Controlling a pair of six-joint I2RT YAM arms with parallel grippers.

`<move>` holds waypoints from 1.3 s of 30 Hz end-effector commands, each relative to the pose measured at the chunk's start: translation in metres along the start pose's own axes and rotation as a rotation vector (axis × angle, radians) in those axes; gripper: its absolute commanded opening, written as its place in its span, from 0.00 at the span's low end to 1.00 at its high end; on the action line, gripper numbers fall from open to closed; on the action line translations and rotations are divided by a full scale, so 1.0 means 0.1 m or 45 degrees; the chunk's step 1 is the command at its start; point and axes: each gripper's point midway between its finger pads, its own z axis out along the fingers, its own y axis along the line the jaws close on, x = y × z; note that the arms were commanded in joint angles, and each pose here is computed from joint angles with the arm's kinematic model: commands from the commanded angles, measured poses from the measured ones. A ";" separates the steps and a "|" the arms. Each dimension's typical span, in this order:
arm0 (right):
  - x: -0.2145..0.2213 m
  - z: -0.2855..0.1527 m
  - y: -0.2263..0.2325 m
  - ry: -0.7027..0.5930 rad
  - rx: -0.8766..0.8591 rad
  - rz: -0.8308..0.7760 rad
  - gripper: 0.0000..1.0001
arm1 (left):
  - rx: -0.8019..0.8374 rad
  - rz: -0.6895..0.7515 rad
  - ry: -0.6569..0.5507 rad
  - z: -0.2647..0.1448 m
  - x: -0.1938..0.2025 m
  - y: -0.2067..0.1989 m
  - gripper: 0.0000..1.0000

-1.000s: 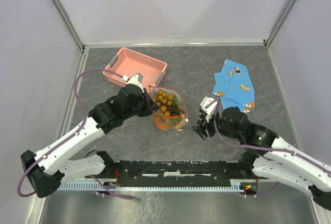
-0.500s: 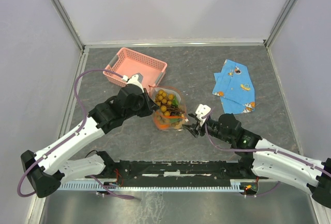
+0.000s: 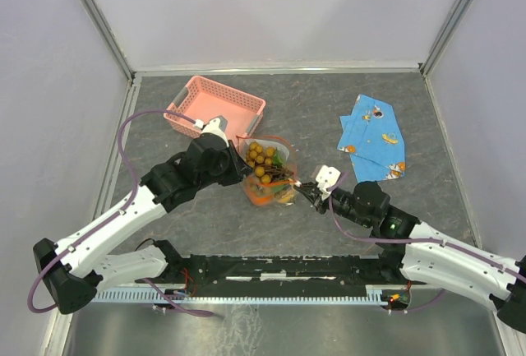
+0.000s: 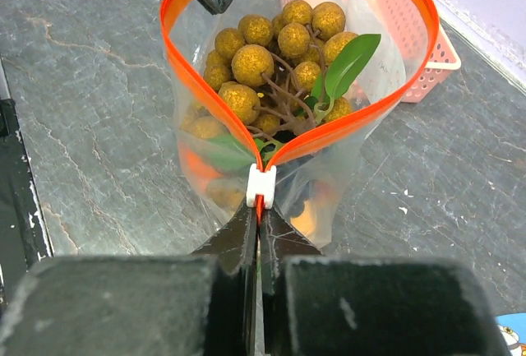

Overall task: Place the food in the zip-top bag and seal the zipper
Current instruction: Zip the zipper food storage bag at the center of the board.

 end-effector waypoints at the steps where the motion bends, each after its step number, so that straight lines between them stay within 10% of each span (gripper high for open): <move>1: -0.30 -0.02 -0.06 -0.068 0.011 -0.036 0.02 | 0.088 0.067 -0.133 -0.16 -0.35 -0.26 0.16; 18: -0.52 -0.15 -0.18 -0.012 0.026 -0.209 0.02 | 0.731 1.127 -0.264 -0.49 -0.49 -1.15 0.74; 39: -0.59 -0.12 -0.24 0.005 0.046 -0.216 0.02 | 1.398 1.923 -0.227 -0.28 0.22 -1.39 0.61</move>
